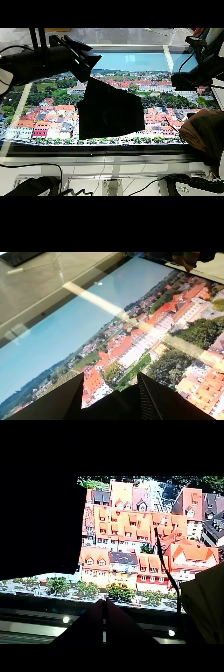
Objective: Fold the clothes and pants, and hang the long-sleeved shirts on hangers.
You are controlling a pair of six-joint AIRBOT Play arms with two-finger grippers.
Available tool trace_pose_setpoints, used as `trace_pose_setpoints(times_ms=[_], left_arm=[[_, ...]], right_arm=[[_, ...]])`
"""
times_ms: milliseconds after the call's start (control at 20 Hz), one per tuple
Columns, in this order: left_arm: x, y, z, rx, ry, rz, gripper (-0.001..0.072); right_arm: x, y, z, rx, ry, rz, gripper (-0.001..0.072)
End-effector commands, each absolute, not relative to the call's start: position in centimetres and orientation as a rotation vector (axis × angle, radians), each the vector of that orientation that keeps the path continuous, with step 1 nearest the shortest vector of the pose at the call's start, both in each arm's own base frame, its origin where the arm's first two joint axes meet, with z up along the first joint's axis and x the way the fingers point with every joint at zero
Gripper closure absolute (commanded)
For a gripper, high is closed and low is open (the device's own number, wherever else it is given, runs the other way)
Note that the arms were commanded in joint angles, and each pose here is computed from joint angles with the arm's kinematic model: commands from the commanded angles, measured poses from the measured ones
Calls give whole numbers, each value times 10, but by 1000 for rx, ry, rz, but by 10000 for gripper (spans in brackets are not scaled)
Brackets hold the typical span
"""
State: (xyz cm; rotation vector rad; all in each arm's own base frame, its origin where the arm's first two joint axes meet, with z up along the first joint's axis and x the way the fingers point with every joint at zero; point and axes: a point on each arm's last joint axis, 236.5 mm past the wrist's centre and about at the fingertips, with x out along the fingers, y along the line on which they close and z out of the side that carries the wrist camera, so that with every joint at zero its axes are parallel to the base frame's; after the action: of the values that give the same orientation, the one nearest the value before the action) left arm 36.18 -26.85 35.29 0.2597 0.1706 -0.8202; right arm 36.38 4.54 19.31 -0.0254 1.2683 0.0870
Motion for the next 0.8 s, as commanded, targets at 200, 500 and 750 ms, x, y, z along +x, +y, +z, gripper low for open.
trace_pose_setpoints(times_ms=[200, 500, 750], left_arm=[[356, -274, 351, 239, 184, -848, 332], [338, -237, 271, 493, 505, -836, 681], [337, -187, 251, 436, 677, -725, 682]], right_arm=[[428, 48, 223, -27, 968, 88, 673], [406, 0, 178, -161, 1151, 89, 674], [367, 30, 86, 198, 1329, 481, 674]])
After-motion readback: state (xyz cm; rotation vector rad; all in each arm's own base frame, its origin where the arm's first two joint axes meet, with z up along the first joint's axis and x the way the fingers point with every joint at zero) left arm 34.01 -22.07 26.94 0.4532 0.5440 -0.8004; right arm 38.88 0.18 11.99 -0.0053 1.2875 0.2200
